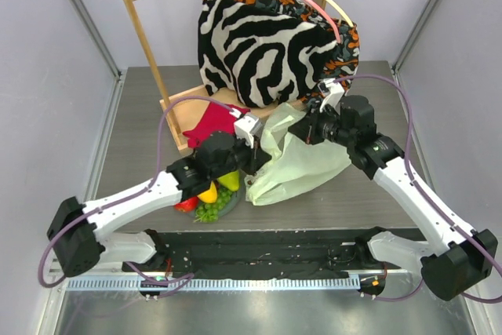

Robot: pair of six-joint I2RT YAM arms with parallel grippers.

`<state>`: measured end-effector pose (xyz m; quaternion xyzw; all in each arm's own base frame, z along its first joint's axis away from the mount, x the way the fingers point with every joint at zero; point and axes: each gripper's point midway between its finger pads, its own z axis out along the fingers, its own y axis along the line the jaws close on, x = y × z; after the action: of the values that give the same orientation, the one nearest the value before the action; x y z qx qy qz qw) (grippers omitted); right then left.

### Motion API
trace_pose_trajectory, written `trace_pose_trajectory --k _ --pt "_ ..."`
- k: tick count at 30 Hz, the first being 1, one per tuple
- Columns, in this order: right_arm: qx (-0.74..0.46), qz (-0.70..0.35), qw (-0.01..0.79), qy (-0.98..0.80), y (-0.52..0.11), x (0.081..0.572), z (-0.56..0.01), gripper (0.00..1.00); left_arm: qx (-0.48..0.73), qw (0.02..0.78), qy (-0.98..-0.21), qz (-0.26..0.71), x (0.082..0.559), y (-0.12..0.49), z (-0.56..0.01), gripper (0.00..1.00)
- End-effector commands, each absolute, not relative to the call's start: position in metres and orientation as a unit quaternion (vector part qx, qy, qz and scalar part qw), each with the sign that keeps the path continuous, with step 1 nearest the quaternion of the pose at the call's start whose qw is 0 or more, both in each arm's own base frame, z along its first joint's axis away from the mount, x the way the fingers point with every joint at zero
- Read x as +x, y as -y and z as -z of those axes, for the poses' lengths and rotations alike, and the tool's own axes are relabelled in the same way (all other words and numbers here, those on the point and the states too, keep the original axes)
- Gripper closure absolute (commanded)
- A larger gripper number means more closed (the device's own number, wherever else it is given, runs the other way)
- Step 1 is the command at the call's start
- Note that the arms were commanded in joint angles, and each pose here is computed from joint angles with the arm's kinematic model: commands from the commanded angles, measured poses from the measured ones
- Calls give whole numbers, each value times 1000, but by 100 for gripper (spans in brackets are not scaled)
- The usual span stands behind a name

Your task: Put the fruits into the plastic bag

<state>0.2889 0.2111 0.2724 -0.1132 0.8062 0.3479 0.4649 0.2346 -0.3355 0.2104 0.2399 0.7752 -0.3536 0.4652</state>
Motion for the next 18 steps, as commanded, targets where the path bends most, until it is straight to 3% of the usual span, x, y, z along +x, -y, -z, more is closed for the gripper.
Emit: trace_pose_trajectory --k 1,2,3,6,12,18 --pt "-118 -338 497 -790 -212 305 -293 84 251 493 -743 376 221 318 -275 100" --pt "-114 -334 499 -792 -211 308 -292 77 249 495 -740 381 218 311 -283 100" --pt "-113 -333 501 -791 -212 313 -295 55 244 493 -740 386 215 306 -289 100" --pt "-120 -342 503 -785 -217 316 -307 31 244 480 -744 396 208 295 -298 100" --pt "-103 -345 534 -765 -208 303 -348 13 253 435 -750 430 212 298 -310 100" --pt "-82 -329 535 -774 -184 265 -350 8 236 393 -743 488 239 306 -328 100"
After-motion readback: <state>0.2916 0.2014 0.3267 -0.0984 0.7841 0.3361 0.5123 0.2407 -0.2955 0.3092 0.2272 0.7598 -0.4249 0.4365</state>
